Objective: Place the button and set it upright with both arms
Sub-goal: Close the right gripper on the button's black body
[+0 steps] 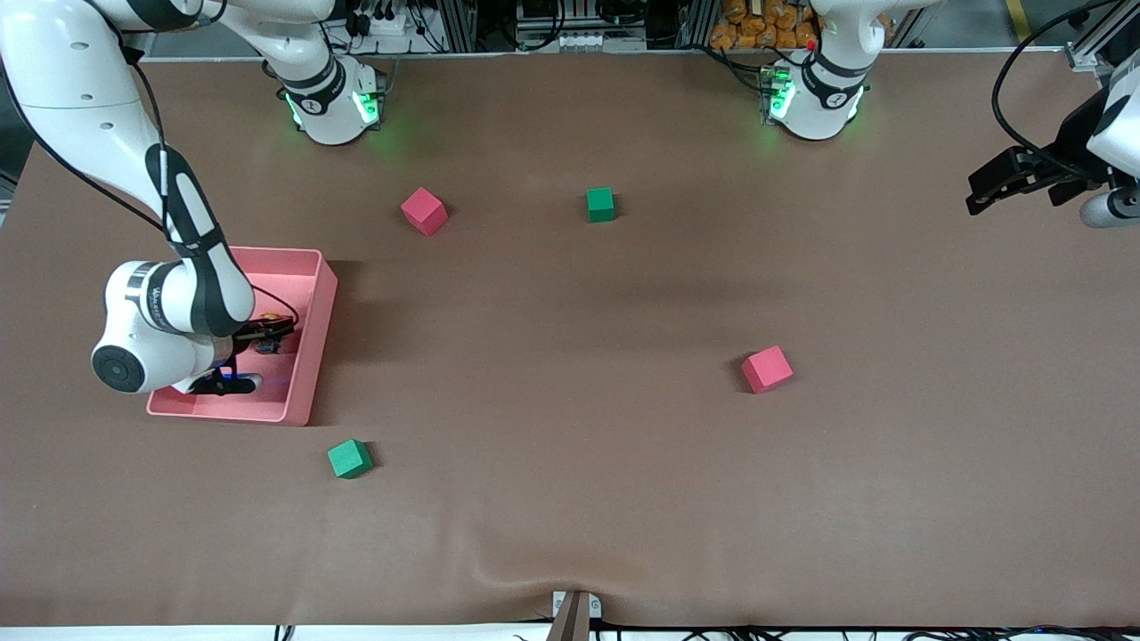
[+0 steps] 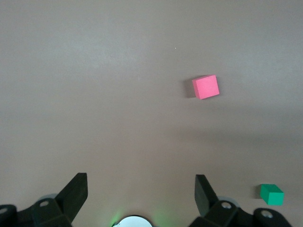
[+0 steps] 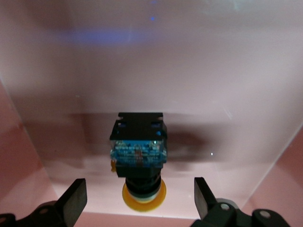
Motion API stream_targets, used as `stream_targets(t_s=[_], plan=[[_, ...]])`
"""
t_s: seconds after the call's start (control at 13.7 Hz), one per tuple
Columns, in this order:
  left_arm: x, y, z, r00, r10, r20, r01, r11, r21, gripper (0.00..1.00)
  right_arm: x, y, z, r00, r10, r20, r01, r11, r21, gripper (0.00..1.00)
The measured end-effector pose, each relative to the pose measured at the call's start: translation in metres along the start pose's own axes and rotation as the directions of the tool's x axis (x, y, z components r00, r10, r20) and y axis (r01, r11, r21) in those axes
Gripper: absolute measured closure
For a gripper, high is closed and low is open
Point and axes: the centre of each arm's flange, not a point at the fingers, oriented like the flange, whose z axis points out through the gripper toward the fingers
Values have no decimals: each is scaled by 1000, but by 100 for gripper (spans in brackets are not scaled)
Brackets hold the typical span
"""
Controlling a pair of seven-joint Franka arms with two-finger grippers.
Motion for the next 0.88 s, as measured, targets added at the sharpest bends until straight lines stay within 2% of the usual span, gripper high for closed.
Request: stream_targets(t_s=[0.15,0.51,0.66,0.8,0.88], plan=[[0,-1,0,1000,-1,0,1,1000,0,0,1,0,7,1000,0,-16,0,1000,-2,0],[0,-2,0,1000,-3,-1,3,1000,0,0,1,0,13,1000,-1,-12,1,1000,-1,0],[2,-2,-1,1000,-4,-13,4,1000,-3,0,1,0,14,1000,-1,-12,1,1000,-1,6],[3,-5,-2,1000,-9,-21,9,1000,-4,0,1,0,13,1000,0,-12,0,1000,-2,26],[4,-7,-2,1000,-13,-24,13,1000,-5,0,1,2,13,1000,1,-13,-1,1000,-6,40]])
